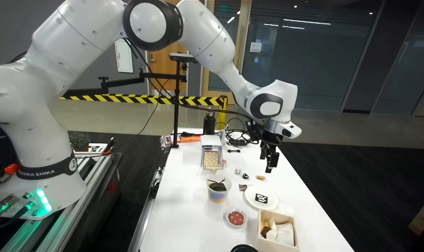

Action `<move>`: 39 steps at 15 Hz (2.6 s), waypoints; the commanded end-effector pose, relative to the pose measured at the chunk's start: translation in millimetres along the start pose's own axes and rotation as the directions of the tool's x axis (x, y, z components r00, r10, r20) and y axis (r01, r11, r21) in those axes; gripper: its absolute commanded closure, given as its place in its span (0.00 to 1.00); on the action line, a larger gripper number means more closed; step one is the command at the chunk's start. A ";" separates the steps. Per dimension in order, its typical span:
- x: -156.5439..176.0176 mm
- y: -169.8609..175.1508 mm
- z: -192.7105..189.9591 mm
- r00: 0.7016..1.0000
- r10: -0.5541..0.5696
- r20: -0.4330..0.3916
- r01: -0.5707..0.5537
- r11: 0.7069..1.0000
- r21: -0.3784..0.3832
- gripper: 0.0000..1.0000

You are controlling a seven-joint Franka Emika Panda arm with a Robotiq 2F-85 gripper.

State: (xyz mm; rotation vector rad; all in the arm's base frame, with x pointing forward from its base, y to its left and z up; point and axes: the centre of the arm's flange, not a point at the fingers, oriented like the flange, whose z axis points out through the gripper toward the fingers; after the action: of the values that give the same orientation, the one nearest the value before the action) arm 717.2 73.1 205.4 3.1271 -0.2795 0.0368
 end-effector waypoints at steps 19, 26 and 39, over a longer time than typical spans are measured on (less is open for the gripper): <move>81.1 42.9 114.6 0.983 0.166 0.075 -0.170 0.985 0.042 0.00; 72.2 25.0 147.8 0.978 0.147 0.147 -0.152 0.988 0.025 0.00; 114.0 18.0 153.7 0.974 0.134 0.181 -0.141 0.990 0.023 0.00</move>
State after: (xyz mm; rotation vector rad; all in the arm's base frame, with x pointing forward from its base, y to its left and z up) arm 763.5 34.2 46.7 3.1145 -0.4687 -0.2835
